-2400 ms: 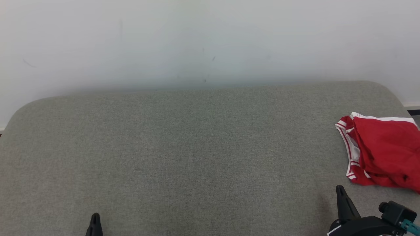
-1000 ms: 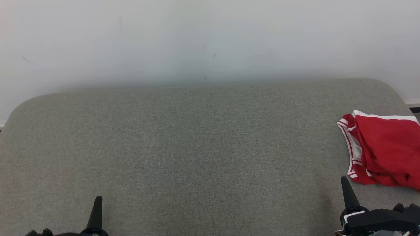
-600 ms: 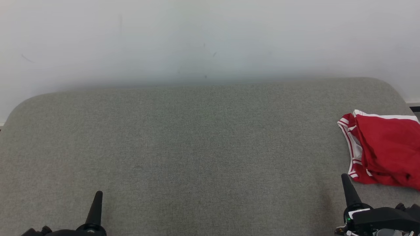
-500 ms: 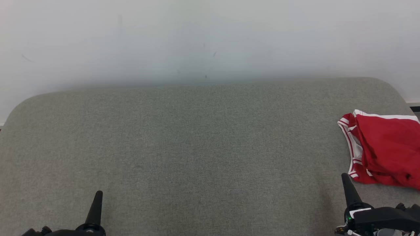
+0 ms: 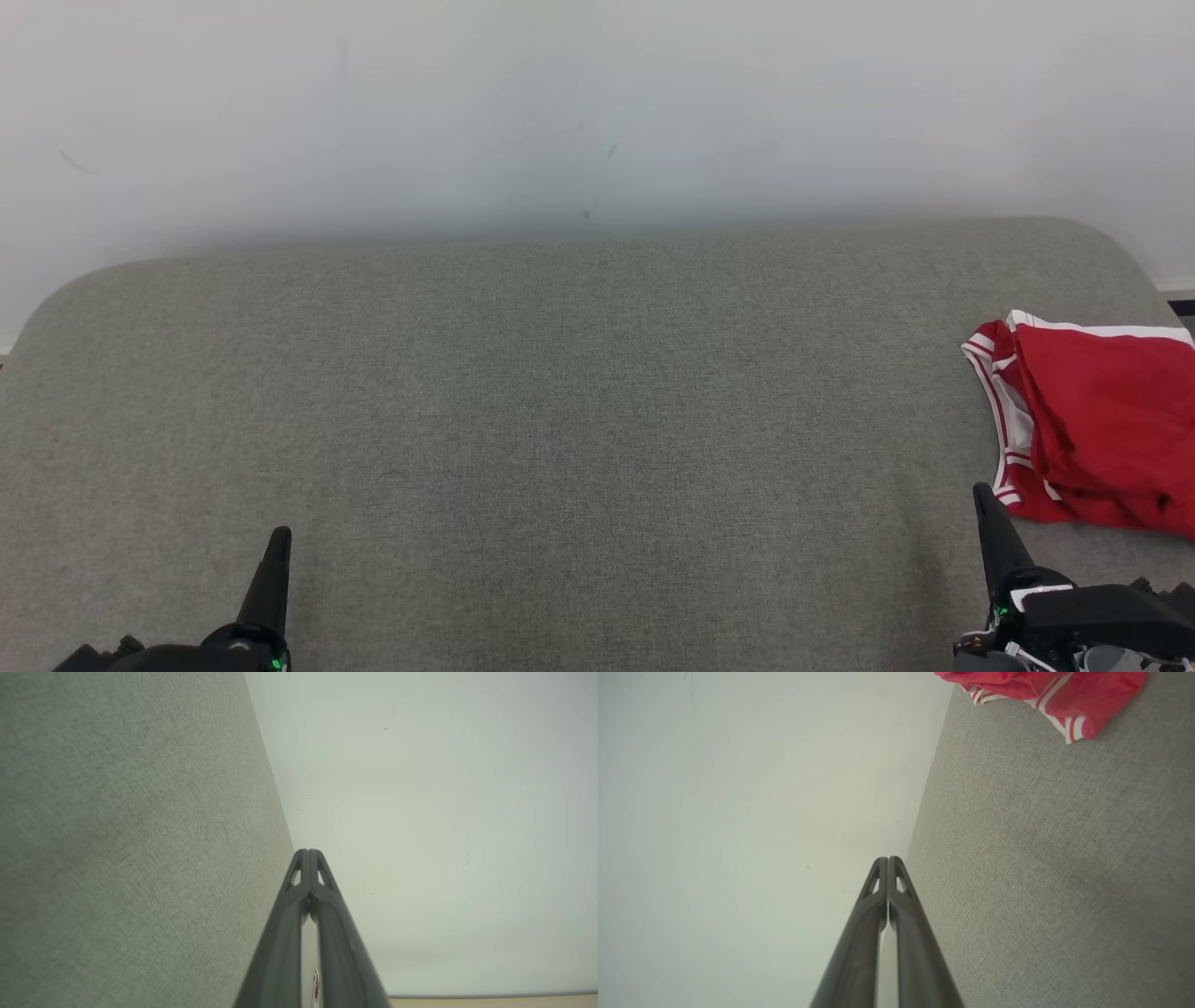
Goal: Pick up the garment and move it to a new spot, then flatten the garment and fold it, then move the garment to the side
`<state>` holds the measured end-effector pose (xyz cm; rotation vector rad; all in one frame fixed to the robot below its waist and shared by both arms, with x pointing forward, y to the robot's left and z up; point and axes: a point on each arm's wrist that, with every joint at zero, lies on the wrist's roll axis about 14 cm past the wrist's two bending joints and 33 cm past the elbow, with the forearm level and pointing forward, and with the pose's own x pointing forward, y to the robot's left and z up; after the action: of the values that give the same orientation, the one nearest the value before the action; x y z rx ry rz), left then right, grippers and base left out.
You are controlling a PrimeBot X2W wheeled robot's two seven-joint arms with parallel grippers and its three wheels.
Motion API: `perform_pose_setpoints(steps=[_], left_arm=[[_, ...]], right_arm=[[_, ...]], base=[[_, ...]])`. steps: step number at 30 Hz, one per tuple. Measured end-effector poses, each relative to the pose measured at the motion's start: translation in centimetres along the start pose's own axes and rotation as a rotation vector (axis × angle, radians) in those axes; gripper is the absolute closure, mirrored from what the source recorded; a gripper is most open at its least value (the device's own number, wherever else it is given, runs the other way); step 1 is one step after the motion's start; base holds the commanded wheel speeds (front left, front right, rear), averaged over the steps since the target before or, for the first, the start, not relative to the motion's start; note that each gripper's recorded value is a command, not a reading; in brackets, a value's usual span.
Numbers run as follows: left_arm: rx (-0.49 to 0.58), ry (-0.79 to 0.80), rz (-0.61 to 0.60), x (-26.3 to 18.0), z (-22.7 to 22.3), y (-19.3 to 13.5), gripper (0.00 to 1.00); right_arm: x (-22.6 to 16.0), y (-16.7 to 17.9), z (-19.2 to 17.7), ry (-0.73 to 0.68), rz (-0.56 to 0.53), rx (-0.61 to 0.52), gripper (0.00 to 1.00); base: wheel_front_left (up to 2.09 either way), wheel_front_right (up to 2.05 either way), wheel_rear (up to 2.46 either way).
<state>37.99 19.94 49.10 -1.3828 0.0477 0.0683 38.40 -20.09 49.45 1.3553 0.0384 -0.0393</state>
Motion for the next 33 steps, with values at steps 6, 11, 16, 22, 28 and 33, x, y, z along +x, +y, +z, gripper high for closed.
perform_pose_setpoints(steps=[6, 11, 16, 22, 28, 33], left_arm=[[-0.041, 0.005, -0.013, 0.1, 0.0, -0.2, 1.00], [-0.077, 0.008, -0.026, 0.3, 0.0, -0.5, 1.00], [-0.115, 0.011, -0.038, 0.4, 0.1, -0.8, 1.00], [-0.150, 0.015, -0.051, 0.5, 0.1, -1.1, 1.00], [-0.189, 0.017, -0.066, 0.6, 0.2, -1.3, 1.00], [-0.191, 0.016, -0.068, 0.7, 0.2, -1.4, 1.00]], right_arm=[[0.1, 0.2, 0.0, -0.001, 0.008, 0.052, 1.00], [0.1, 0.4, 0.0, 0.000, 0.017, 0.093, 1.00], [0.2, 0.6, 0.1, 0.001, 0.025, 0.127, 1.00], [0.3, 0.8, 0.1, 0.001, 0.034, 0.173, 1.00], [0.3, 1.0, 0.2, 0.002, 0.043, 0.214, 1.00], [0.3, 1.1, 0.2, 0.001, 0.045, 0.218, 1.00]], base=[[0.00, 0.00, 0.00], [0.00, 0.00, 0.00], [0.00, 0.00, 0.00], [0.00, 0.00, 0.00], [0.00, 0.00, 0.00], [0.00, 0.00, 0.00]])
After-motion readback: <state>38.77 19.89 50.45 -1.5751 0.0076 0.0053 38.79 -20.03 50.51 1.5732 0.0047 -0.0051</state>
